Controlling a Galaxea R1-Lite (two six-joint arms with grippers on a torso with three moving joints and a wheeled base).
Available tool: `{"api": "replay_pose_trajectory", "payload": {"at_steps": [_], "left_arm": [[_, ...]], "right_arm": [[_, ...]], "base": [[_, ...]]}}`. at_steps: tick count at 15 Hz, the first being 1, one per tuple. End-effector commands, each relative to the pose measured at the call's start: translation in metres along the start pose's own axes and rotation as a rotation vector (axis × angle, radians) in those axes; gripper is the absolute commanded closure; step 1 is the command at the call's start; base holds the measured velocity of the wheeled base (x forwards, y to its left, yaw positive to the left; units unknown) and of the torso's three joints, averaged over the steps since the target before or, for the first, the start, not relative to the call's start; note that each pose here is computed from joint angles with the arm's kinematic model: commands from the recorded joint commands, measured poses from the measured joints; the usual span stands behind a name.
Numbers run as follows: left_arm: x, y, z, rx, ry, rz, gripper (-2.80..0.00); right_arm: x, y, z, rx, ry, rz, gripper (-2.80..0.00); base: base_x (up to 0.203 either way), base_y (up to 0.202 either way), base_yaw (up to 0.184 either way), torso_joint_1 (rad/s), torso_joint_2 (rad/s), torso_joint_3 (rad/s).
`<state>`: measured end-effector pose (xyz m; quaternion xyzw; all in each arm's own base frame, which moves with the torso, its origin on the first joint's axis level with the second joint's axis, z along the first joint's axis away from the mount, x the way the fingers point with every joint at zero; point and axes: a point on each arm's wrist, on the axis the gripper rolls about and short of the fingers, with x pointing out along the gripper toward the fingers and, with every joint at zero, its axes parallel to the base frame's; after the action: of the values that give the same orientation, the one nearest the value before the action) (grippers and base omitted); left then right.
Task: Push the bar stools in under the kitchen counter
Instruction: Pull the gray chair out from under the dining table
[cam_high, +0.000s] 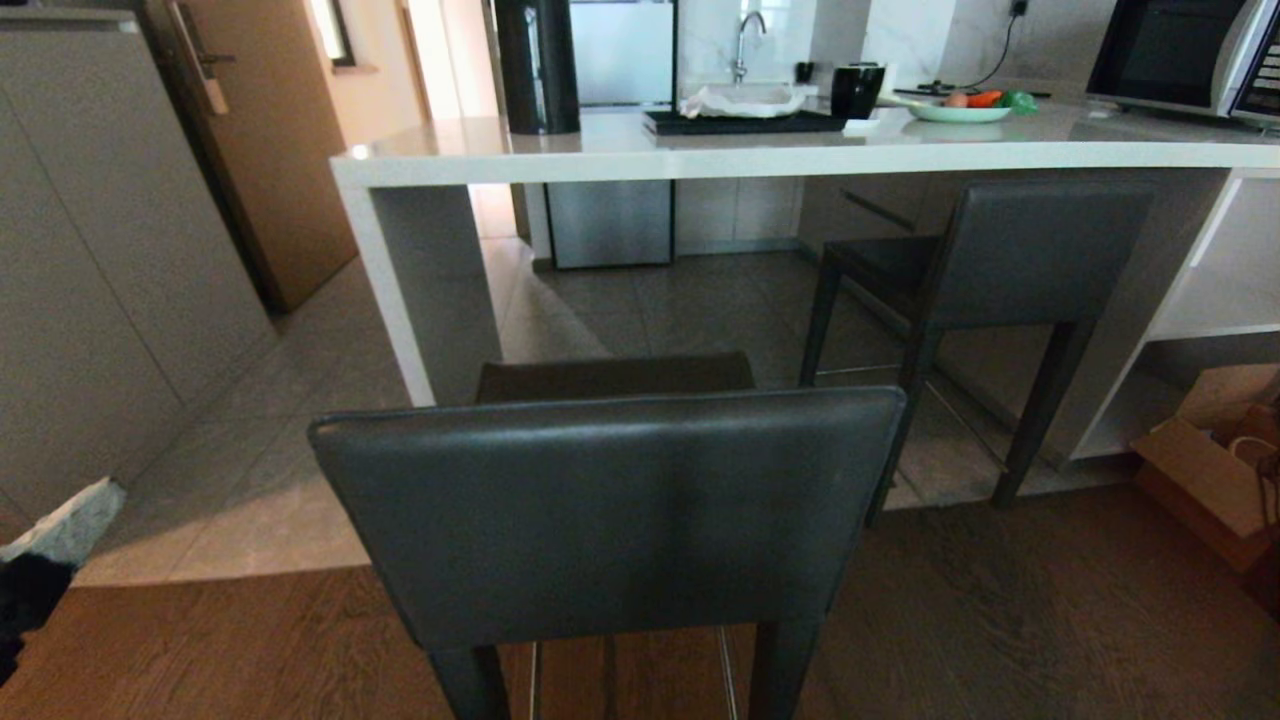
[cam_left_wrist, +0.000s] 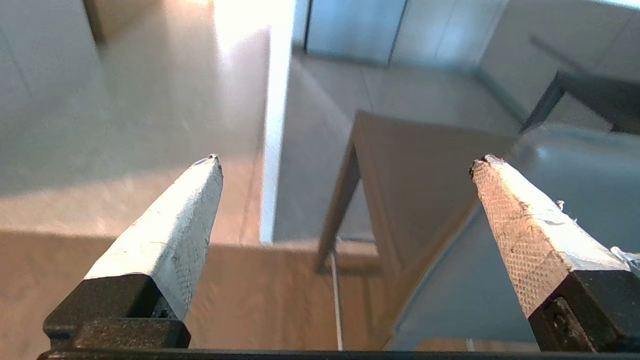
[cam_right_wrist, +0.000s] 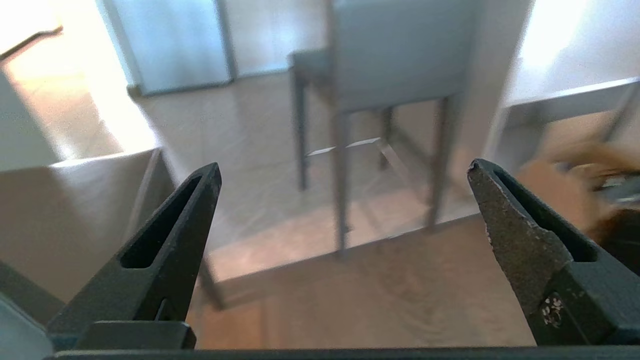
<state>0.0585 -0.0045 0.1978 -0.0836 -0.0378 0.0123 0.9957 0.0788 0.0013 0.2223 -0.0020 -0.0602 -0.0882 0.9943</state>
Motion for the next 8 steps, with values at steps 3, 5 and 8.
{"api": "replay_pose_trajectory", "payload": {"at_steps": [3, 5, 8], "left_arm": [[-0.059, 0.012, -0.014, 0.024, -0.2, 0.004, -2.8], [-0.073, 0.015, -0.028, 0.066, -0.195, 0.033, -2.8], [-0.089, 0.018, -0.054, 0.133, -0.178, 0.014, -2.8]], "right_arm": [[-0.072, -0.018, -0.004, -0.011, -0.15, -0.001, -2.8], [-0.093, -0.02, -0.016, -0.04, -0.149, 0.042, -2.8], [-0.094, -0.018, -0.039, -0.086, -0.122, 0.07, -2.8]], "base": [[0.0, 0.0, 0.0, 0.0, 0.0, 0.0], [0.0, 0.0, 0.0, 0.0, 0.0, 0.0], [0.0, 0.0, 0.0, 0.0, 0.0, 0.0]]}}
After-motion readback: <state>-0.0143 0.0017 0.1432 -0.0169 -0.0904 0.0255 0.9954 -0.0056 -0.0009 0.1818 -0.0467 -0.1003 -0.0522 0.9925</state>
